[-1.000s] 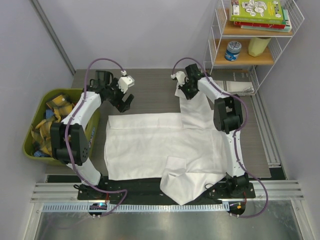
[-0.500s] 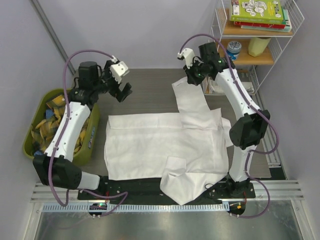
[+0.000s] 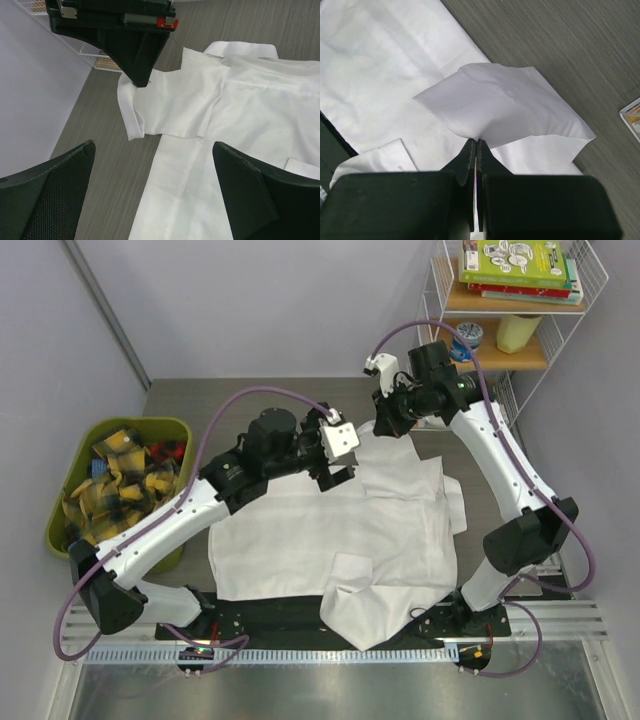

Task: Fold and stack the long sleeve shirts
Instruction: Fold the shirt

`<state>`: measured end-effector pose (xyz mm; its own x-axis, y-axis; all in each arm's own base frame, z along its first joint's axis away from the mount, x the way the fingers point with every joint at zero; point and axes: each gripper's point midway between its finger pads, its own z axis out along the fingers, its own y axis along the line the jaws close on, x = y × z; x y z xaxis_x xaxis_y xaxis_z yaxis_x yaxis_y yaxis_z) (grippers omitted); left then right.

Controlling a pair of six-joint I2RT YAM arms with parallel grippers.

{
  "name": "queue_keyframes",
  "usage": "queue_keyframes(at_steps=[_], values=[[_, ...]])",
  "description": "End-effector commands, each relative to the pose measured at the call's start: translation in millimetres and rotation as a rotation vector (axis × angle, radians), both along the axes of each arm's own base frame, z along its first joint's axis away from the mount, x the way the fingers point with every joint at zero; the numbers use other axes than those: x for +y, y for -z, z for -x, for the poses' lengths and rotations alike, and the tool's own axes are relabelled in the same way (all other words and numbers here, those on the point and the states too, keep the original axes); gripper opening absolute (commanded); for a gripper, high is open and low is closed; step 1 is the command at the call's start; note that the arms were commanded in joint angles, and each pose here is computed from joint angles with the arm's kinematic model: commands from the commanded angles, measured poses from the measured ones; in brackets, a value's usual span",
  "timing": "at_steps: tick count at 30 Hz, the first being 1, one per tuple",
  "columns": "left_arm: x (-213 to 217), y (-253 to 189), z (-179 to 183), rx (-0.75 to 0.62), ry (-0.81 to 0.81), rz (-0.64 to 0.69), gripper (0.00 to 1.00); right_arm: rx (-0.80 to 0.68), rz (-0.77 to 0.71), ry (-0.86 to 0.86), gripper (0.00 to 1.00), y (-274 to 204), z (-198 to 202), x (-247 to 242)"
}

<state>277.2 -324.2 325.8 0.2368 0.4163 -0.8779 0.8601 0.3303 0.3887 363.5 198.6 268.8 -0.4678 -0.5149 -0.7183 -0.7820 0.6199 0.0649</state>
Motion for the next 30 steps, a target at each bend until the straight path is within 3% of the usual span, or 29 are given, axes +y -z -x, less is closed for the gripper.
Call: queue_keyframes(at_steps=[1, 6, 9, 12, 13, 15, 19, 22, 23, 25, 28, 30], values=[[-22.3, -16.5, -14.4, -0.081, -0.122, 0.091, 1.00, -0.033, -0.112, 0.011, 0.01, -36.7, 30.7, 5.8], [-38.0, -2.3, -29.2, -0.105, -0.175, 0.067, 0.99, -0.014, -0.157, 0.004, 0.01, -42.8, 52.7, 5.8], [-43.3, 5.1, -34.8, -0.113, -0.174, 0.047, 0.91, 0.001, -0.188, -0.021, 0.01, -47.3, 69.5, 7.1], [-49.8, 4.6, -34.0, -0.101, -0.152, 0.044, 0.61, 0.005, -0.219, -0.051, 0.01, -53.1, 87.6, 9.7], [-52.9, 4.9, -30.0, -0.089, -0.123, 0.038, 0.32, 0.007, -0.229, -0.056, 0.01, -55.2, 92.7, 10.0], [-52.6, 6.2, -16.2, -0.043, -0.066, 0.010, 0.00, -0.005, -0.243, -0.065, 0.01, -61.3, 103.9, 8.5], [-42.9, 8.8, 32.2, 0.086, 0.093, -0.041, 0.00, -0.042, -0.241, -0.066, 0.01, -73.2, 117.8, 0.4], [-25.4, 10.9, 76.8, 0.161, 0.221, -0.083, 0.00, -0.114, -0.217, -0.032, 0.36, -85.4, 119.4, -16.2], [-21.0, 11.1, 86.7, 0.171, 0.250, -0.095, 0.00, -0.136, -0.209, -0.020, 0.56, -88.1, 118.8, -21.2], [-10.2, 11.8, 114.5, 0.233, 0.331, -0.110, 0.00, -0.168, -0.196, 0.034, 0.66, -91.5, 111.1, -36.5], [-5.8, 15.2, 147.1, 0.288, 0.436, -0.134, 0.00, -0.128, -0.170, 0.119, 0.67, -74.2, 85.7, -63.7], [-7.5, 19.2, 166.8, 0.318, 0.499, -0.147, 0.00, -0.082, -0.121, 0.136, 0.61, -52.5, 74.6, -76.6]])
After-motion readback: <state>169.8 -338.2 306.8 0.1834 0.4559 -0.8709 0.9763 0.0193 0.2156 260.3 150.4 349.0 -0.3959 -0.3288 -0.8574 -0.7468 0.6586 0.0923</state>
